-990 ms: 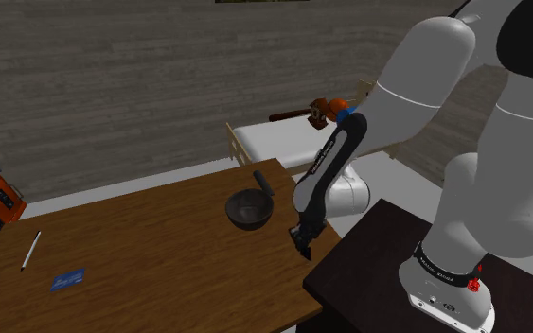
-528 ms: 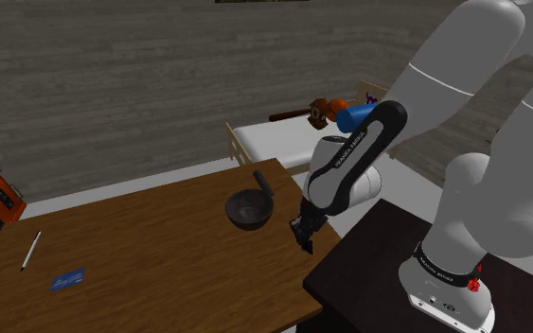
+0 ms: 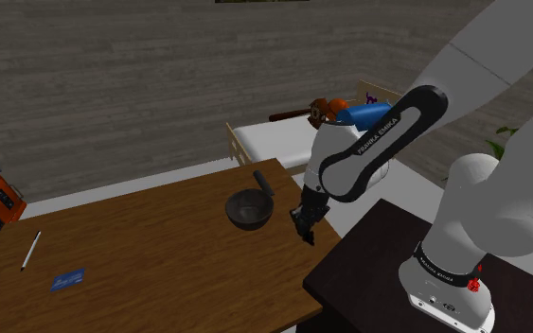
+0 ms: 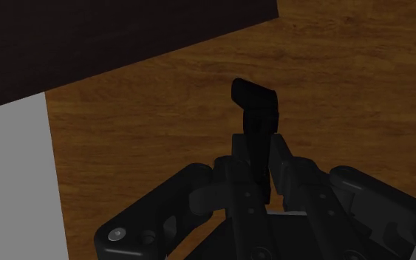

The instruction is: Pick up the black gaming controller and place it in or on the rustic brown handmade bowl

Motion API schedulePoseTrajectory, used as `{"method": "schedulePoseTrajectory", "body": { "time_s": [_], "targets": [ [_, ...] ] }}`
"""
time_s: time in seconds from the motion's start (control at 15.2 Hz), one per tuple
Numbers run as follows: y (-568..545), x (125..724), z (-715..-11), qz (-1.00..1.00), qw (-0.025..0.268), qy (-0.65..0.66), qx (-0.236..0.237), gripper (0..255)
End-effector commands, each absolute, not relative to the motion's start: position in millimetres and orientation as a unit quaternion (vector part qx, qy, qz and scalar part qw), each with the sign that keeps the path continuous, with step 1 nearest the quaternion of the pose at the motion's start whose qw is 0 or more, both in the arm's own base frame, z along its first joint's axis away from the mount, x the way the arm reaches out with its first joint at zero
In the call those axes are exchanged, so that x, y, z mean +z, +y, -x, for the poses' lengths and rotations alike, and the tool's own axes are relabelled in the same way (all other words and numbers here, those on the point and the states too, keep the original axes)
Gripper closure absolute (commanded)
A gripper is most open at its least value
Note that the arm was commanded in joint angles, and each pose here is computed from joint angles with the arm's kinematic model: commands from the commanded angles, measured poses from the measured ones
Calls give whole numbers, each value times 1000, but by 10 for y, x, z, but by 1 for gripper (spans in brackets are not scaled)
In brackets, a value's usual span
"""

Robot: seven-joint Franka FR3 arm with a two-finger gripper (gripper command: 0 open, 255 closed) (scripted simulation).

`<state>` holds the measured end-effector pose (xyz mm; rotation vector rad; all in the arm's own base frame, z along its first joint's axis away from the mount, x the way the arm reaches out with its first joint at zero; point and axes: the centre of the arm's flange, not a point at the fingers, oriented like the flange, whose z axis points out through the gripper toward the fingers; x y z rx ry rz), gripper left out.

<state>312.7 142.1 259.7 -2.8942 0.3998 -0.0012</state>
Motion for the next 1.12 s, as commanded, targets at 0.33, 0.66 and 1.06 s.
{"method": "schedulePoseTrajectory", "body": {
  "time_s": [0.33, 0.66, 1.06],
  "targets": [
    [1419, 2967, -3122, 985, 109, 136, 0, 255],
    [1431, 3140, -3254, 985, 109, 136, 0, 255],
    [1501, 3166, -4042, 985, 109, 136, 0, 255]
  ]
}}
